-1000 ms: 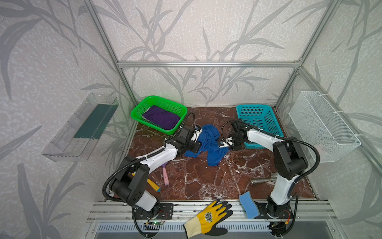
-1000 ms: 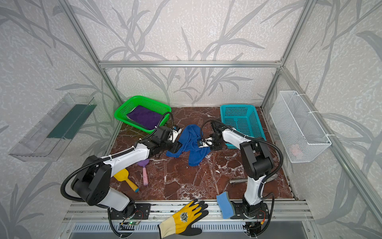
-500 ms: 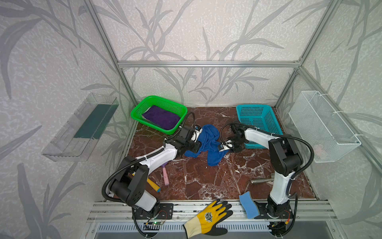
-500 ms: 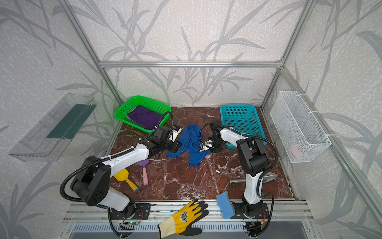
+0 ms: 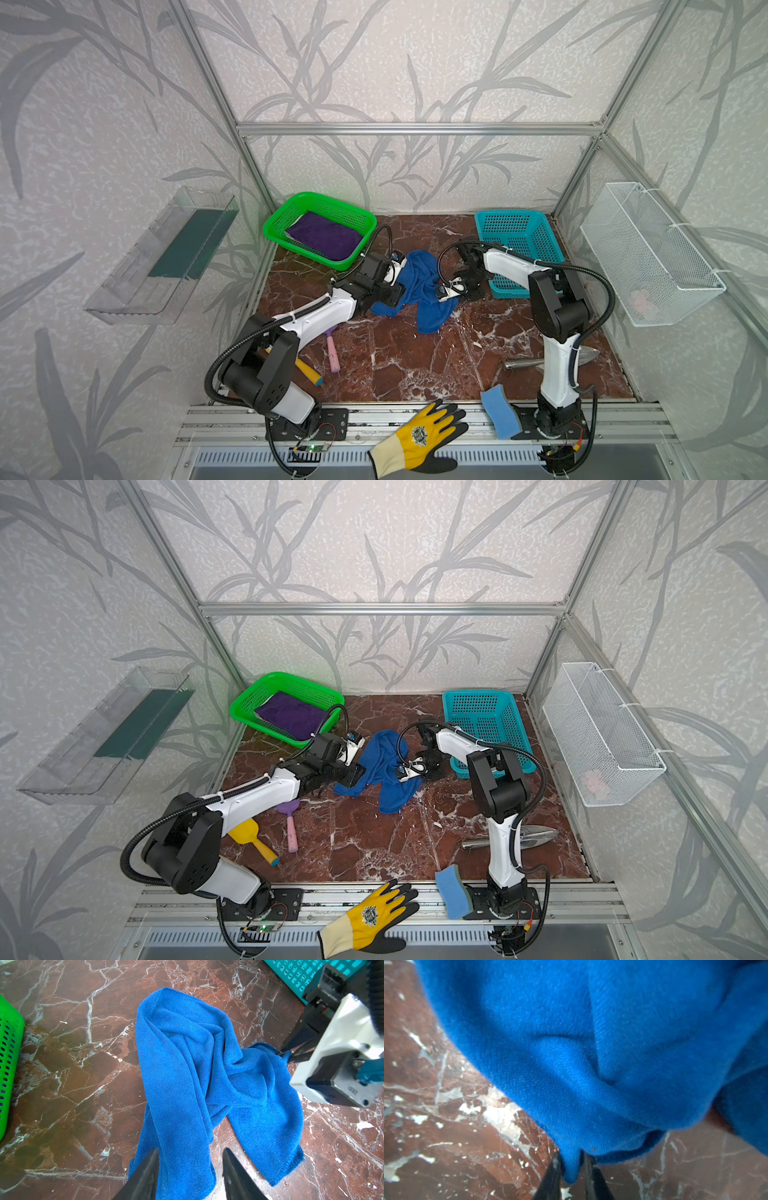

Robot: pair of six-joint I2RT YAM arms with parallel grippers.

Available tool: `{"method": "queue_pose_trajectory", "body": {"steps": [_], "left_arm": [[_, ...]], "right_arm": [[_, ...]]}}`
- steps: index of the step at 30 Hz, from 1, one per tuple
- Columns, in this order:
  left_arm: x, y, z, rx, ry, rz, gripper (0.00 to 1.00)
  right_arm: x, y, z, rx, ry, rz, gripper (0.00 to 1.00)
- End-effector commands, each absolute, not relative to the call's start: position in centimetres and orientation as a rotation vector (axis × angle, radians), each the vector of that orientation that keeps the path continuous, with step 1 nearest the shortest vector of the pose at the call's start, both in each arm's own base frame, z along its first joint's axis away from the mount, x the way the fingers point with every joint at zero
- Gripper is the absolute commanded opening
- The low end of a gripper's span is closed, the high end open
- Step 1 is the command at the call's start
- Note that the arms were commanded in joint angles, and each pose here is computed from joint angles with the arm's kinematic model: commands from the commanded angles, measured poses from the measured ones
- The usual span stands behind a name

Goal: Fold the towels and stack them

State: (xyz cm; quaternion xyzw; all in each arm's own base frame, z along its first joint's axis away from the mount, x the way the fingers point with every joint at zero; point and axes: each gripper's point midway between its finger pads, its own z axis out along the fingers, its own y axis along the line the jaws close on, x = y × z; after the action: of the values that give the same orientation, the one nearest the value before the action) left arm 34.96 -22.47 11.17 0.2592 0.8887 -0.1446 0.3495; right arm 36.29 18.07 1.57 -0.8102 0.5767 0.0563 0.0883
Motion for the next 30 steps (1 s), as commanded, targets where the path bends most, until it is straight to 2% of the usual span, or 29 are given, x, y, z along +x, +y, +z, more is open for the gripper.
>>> {"method": "queue_pose_trajectory", "body": {"steps": [1,6,12,16,24,30], "left_arm": [[35.2,-22.3,12.0,0.678,2.271,-0.353,0.51],[35.2,-22.1,12.3,0.672,2.262,-0.345,0.5],[35.0,-21.7,12.8,0.653,2.235,-0.339,0.5],[34.8,-21.1,13.1,0.619,2.204,-0.322,0.5],[33.3,-20.3,13.5,0.548,2.13,-0.358,0.51],[31.8,-21.6,12.6,0.515,2.11,-0.442,0.57]], "right_arm": [[34.5,17.5,0.0,-2.482,1.771,0.244,0.15],[34.0,19.1,2.2,-2.375,1.77,0.333,0.0],[33.4,22.5,8.4,-2.119,1.86,0.507,0.0],[34.0,24.6,11.4,-1.961,1.971,0.529,0.0],[39.3,27.4,15.6,-1.438,2.3,0.556,0.0],[42.2,28.5,16.1,-1.161,2.442,0.55,0.0]]}}
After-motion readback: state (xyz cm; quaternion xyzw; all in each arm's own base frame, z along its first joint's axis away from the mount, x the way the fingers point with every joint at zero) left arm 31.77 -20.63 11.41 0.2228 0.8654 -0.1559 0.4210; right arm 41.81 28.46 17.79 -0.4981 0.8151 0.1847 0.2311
